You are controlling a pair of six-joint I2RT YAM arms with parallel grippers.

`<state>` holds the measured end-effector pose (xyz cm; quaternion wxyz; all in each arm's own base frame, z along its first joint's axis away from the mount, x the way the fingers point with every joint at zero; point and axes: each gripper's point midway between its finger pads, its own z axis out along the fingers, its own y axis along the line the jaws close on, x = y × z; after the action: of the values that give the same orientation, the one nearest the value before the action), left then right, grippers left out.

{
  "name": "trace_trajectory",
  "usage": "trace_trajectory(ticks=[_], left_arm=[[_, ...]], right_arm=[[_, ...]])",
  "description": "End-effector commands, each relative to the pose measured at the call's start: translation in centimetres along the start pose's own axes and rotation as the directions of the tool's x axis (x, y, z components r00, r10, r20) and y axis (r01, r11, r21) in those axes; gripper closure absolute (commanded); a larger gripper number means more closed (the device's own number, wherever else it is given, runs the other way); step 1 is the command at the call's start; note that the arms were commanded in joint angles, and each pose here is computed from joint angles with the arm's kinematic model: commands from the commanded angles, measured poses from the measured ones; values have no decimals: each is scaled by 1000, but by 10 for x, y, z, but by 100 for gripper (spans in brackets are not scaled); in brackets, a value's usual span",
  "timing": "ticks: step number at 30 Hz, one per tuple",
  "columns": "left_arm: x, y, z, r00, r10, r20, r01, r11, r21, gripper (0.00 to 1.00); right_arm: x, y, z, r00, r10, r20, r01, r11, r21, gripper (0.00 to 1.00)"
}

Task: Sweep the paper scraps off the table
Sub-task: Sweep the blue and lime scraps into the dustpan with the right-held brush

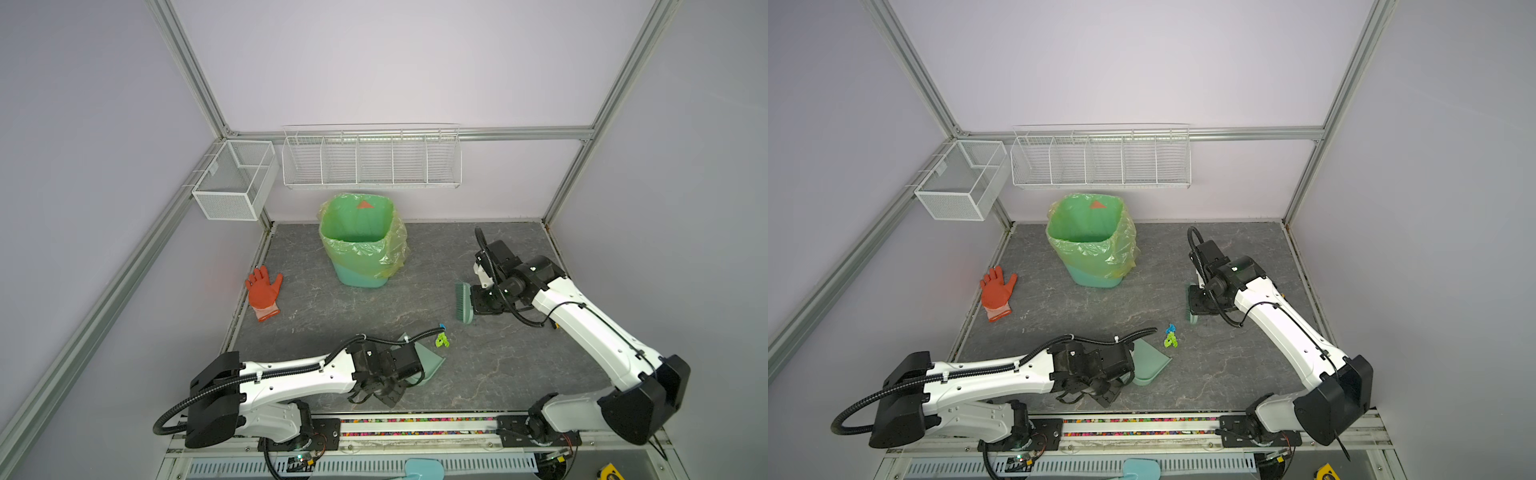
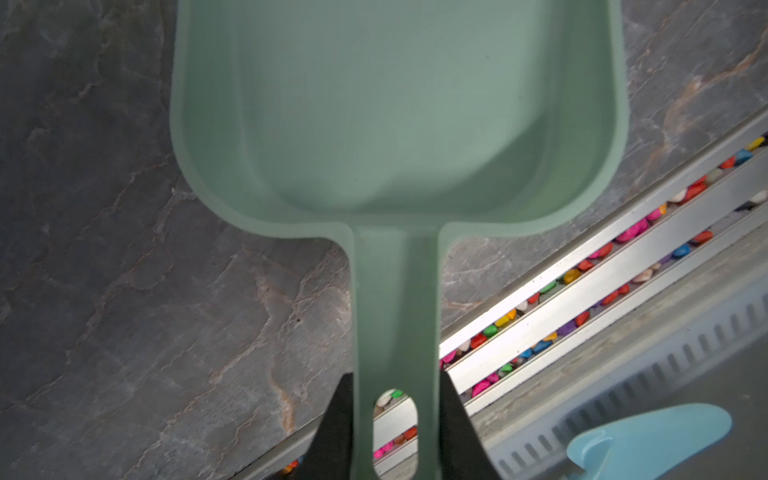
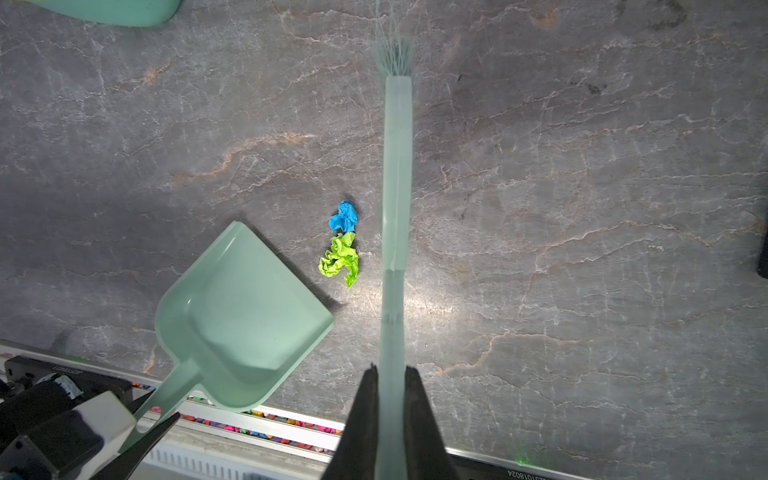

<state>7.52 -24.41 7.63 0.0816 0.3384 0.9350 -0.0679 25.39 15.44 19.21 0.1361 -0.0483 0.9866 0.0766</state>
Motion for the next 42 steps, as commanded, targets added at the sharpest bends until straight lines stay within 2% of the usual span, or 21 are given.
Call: trace_trajectory(ticks=[1, 8, 12, 17, 22, 29, 36, 39, 42], left_arm=[[-11, -6, -2, 1000, 9, 17, -9, 1000, -2, 100], [-15, -8, -1, 1000, 20, 15, -20, 1000, -13, 100], [-19, -4, 3, 1000, 13, 6, -13, 999, -45, 100], [-28, -4, 6, 1000, 20, 6, -20, 999, -47, 100], [-32, -3, 10, 1000, 8, -1, -8, 1000, -28, 100], [-33, 0, 16, 1000, -10, -8, 10, 1000, -16, 100], [-33, 3, 19, 1000, -8, -13, 8, 1000, -16, 100], [-32, 3, 21, 1000, -11, -18, 10, 1000, -17, 100], [-32, 3, 22, 1000, -11, -18, 10, 1000, -19, 100]], right_arm=[[-1, 1, -2, 999, -36, -19, 36, 999, 2, 93], [2, 1, 3, 997, -57, -43, 57, 998, 2, 93], [11, 5, 10, 991, -95, -97, 96, 995, -3, 93], [22, 17, 19, 977, -151, -153, 149, 989, -26, 93], [38, 32, 29, 945, -231, -233, 225, 973, -55, 93], [63, 64, 25, 917, -310, -250, 262, 942, -209, 93], [61, 65, 9, 950, -271, -153, 228, 940, -253, 93], [53, 45, 9, 976, -165, -140, 141, 975, -170, 93], [46, 31, 7, 990, -92, -110, 76, 987, -141, 93]])
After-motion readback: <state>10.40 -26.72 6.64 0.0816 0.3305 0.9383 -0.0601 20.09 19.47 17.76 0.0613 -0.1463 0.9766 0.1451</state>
